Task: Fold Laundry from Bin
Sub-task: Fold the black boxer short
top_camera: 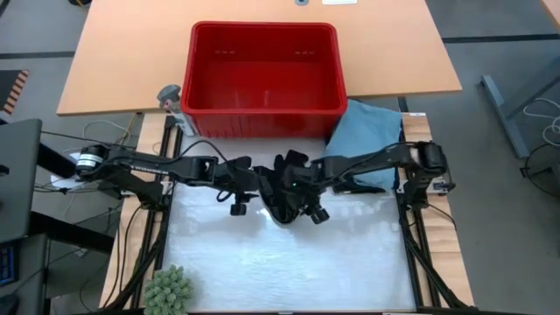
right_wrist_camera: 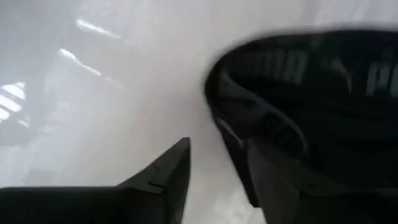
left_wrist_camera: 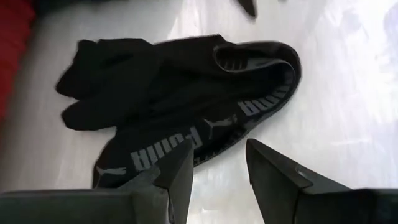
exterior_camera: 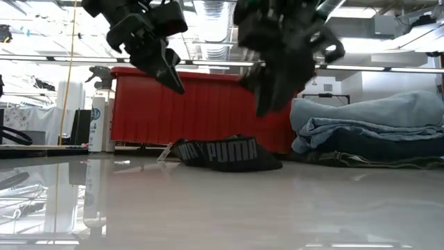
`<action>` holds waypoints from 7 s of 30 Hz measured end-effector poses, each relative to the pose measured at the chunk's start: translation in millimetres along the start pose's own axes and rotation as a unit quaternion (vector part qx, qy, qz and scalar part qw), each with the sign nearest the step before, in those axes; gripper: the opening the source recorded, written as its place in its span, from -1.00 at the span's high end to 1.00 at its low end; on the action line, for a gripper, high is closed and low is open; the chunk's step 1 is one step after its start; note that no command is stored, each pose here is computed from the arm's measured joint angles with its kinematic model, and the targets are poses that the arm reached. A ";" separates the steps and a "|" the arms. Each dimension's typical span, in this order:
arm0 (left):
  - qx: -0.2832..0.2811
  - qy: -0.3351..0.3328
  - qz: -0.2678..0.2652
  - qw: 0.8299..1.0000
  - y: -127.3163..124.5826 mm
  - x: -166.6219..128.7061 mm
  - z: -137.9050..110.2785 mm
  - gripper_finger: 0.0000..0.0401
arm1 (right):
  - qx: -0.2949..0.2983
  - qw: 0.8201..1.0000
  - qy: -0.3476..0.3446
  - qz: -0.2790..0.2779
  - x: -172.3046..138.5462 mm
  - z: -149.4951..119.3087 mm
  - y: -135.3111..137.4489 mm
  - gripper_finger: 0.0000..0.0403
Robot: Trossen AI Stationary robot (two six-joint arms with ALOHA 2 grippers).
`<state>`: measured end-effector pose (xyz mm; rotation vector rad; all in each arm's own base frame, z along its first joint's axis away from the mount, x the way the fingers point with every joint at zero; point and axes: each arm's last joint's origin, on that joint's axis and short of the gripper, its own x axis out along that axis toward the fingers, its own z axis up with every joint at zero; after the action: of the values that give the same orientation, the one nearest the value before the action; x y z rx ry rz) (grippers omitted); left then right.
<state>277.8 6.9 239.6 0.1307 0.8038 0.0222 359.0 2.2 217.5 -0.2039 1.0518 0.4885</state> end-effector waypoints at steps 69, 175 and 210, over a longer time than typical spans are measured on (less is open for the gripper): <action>-0.109 -0.033 0.044 0.993 63.4 -16.9 -39.8 0.31 | 0.076 0.997 -0.001 0.002 25.5 -15.4 -30.4 0.91; -0.224 -0.185 -0.315 0.904 112.3 42.6 -40.0 -0.38 | 0.115 0.975 -0.186 -0.046 -216.5 28.4 45.9 0.91; -0.140 -0.220 -0.183 0.948 18.2 125.7 -56.1 -0.38 | 0.126 0.974 -0.179 -0.057 -220.1 20.6 34.9 0.91</action>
<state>325.3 39.7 113.3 -0.2769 0.3615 -0.2361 269.9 -22.6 421.3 0.0486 0.7340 0.2702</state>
